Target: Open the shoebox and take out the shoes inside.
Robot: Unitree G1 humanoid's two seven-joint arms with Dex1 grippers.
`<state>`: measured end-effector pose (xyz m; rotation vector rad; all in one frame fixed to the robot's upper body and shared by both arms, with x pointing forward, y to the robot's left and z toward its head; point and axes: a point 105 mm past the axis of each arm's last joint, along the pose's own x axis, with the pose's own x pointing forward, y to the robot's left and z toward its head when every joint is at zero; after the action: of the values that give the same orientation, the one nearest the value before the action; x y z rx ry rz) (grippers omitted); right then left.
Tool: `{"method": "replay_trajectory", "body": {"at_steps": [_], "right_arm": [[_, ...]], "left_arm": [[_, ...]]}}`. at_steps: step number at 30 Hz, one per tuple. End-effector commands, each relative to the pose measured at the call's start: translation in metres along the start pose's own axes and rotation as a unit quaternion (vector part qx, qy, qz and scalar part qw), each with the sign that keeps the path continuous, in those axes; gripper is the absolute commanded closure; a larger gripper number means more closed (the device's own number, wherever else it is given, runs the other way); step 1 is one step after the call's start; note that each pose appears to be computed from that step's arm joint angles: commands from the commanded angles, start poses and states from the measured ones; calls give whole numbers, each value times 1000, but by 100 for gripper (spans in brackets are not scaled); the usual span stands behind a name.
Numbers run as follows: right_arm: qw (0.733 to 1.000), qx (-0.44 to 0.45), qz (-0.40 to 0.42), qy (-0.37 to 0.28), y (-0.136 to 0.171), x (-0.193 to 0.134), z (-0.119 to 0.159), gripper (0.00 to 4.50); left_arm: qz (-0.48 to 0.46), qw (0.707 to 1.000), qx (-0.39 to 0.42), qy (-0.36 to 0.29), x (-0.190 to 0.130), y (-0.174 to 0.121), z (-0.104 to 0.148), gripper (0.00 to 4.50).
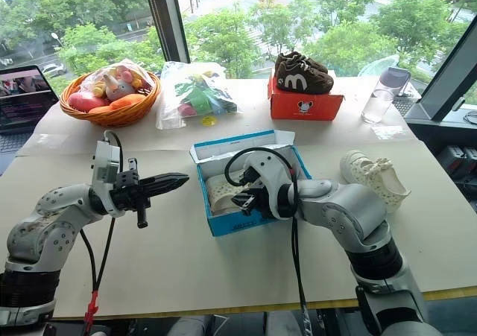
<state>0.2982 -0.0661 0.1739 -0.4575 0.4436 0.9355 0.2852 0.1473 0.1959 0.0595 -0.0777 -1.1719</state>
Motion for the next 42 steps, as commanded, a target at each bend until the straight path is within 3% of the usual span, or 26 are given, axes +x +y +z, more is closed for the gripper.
{"method": "replay_trajectory", "body": {"at_steps": [1, 13, 23, 26, 37, 42], "right_arm": [[999, -35, 2, -5, 1, -3, 8, 2], [996, 40, 60, 46, 4, 29, -13, 2], [995, 42, 32, 87, -12, 55, -42, 2], [995, 43, 25, 82, -14, 57, -44, 68], [994, 54, 41, 82, -7, 55, -47, 448], [994, 56, 43, 82, -6, 56, -47, 449]], "left_arm": [[-2, 1000, 21, -7, 0, -2, 8, 450], [-6, 1000, 25, -9, 6, 3, 9, 450], [-8, 999, 29, -12, 9, 6, 10, 450], [-6, 999, 29, -12, 8, 6, 10, 450], [-5, 999, 30, -13, 9, 8, 11, 450], [-3, 999, 31, -13, 9, 10, 12, 450]]}}
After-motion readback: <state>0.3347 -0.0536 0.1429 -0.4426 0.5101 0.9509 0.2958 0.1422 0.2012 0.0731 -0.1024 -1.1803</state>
